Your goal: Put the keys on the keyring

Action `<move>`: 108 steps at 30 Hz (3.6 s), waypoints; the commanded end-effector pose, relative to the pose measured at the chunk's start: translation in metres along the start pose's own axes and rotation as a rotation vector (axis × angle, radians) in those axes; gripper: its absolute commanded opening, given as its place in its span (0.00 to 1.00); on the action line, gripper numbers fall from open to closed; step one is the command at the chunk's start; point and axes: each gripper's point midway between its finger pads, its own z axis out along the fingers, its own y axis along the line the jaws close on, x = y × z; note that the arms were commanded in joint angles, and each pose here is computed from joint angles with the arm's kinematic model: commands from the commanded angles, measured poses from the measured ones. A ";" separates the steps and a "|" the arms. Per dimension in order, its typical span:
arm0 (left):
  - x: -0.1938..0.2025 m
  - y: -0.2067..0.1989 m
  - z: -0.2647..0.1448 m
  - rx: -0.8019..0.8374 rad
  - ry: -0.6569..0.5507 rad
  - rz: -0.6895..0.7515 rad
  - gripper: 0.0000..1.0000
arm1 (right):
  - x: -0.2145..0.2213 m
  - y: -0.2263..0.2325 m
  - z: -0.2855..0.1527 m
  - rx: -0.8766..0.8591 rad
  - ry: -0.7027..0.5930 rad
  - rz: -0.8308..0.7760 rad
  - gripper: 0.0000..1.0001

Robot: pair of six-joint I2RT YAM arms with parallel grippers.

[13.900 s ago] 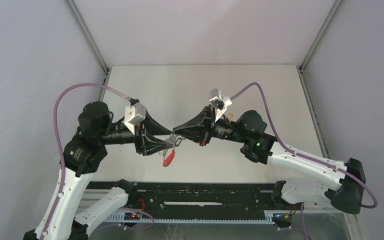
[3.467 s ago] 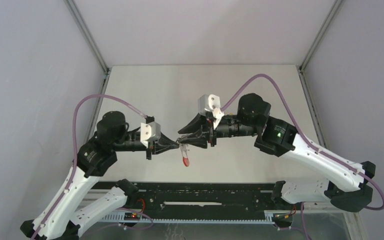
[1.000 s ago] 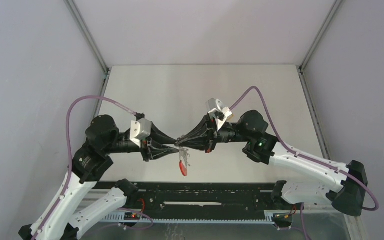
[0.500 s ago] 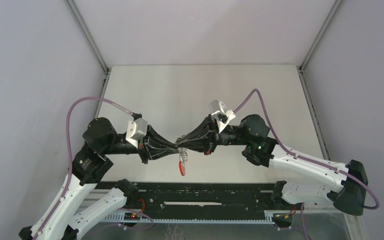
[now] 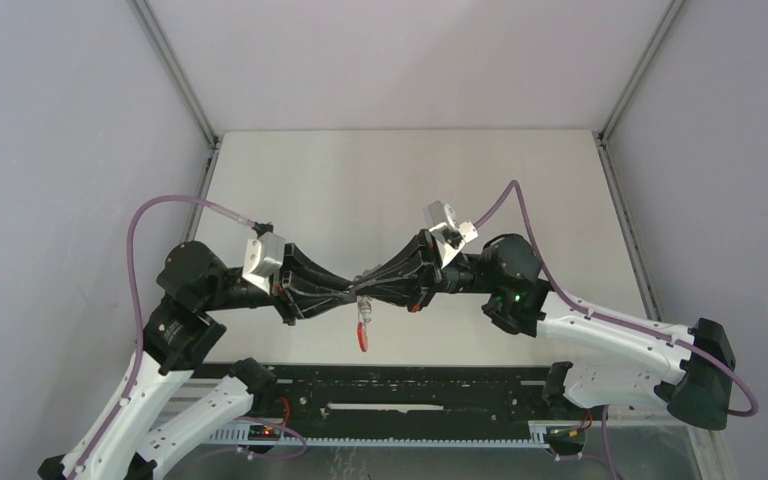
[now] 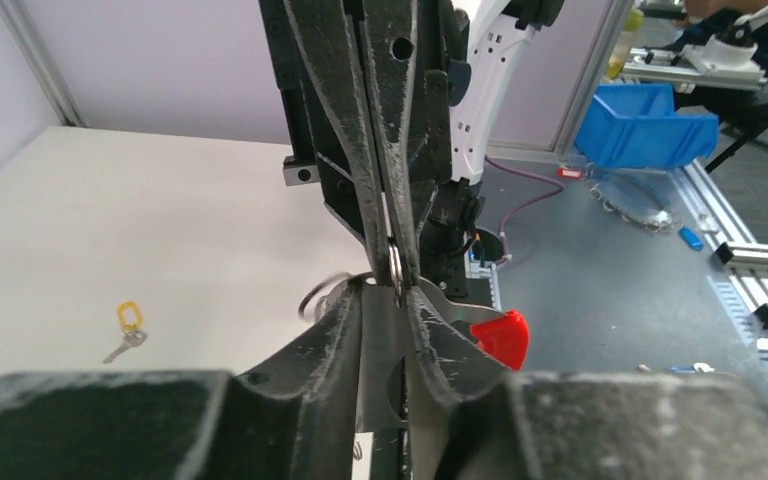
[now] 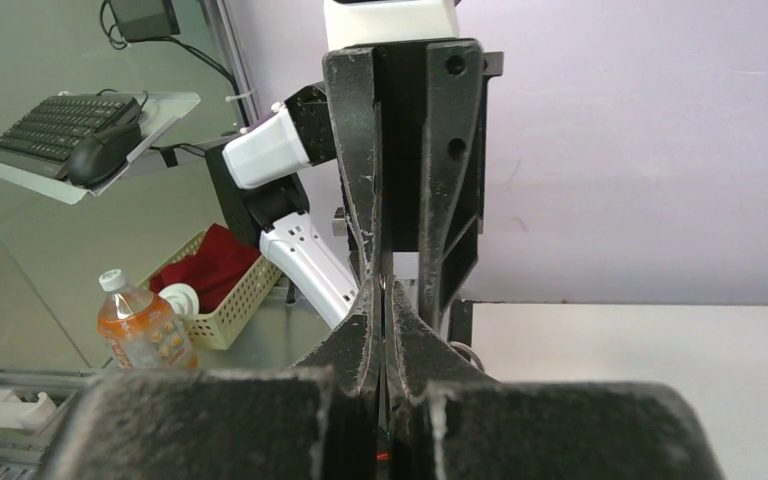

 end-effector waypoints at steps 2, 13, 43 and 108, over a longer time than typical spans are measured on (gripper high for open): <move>-0.008 0.002 0.002 -0.015 -0.042 -0.008 0.30 | -0.008 0.009 0.005 -0.028 -0.045 0.009 0.00; 0.003 0.009 0.002 -0.037 -0.025 0.005 0.14 | -0.007 0.013 0.008 -0.043 -0.052 0.016 0.00; 0.018 0.037 -0.017 -0.191 0.064 0.348 0.00 | -0.011 0.022 -0.016 -0.079 0.073 -0.061 0.36; 0.029 0.011 -0.019 -0.062 0.141 0.522 0.54 | 0.028 -0.010 -0.012 0.050 0.480 -0.547 0.00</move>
